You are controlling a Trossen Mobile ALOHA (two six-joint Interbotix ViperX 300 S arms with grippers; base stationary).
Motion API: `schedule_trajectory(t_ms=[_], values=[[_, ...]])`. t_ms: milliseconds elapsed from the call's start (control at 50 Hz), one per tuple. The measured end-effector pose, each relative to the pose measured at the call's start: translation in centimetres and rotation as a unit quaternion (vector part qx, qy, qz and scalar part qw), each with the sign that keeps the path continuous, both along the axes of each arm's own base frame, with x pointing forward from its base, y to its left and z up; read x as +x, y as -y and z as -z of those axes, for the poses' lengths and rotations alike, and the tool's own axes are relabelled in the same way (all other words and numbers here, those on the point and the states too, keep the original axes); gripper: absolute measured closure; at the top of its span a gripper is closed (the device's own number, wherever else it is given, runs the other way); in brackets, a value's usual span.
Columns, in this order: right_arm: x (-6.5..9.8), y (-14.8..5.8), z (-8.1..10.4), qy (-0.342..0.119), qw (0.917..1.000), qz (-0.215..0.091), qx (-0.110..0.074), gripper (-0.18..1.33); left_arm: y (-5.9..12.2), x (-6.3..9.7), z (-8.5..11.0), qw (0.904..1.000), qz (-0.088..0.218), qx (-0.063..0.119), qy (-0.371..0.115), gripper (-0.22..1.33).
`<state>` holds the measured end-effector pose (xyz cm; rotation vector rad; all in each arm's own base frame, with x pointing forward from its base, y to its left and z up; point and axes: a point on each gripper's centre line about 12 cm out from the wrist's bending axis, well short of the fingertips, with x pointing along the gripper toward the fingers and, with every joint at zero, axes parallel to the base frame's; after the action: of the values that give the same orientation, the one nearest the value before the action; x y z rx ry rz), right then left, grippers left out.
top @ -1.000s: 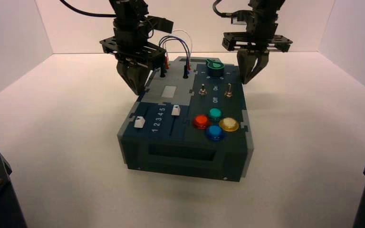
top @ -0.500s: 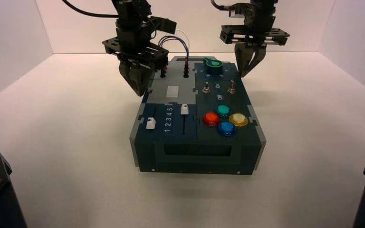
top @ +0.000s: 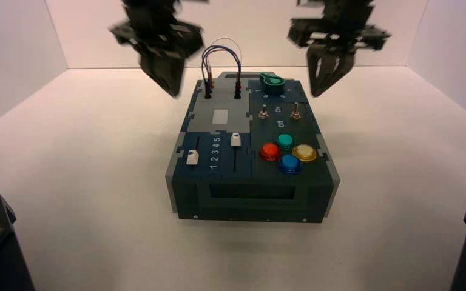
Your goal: Rotate the box counterclockwise.
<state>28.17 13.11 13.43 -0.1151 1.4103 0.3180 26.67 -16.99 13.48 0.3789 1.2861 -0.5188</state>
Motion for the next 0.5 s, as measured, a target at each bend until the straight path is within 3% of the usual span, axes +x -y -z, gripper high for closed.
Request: schedule_trajectory(t_ms=[160, 320, 500], values=[[-2.3, 0.8, -2.2, 0.014, 0.9999, -0.006, 0.007, 1.29, -1.3, -1.5, -2.9, 0.9993, -0.006, -0.020, 0.032, 1.26], [-4.7, 1.7, -4.5, 0.050, 0.9984, -0.006, 0.025, 1.29, -3.3, -2.7, -5.7, 0.9958, -0.022, -0.043, 0.078, 1.26], [-7.0, 2.6, -6.0, 0.078, 0.9960, 0.000, 0.044, 1.29, -4.8, -3.8, -6.7, 0.9895, -0.035, -0.065, 0.124, 1.26]])
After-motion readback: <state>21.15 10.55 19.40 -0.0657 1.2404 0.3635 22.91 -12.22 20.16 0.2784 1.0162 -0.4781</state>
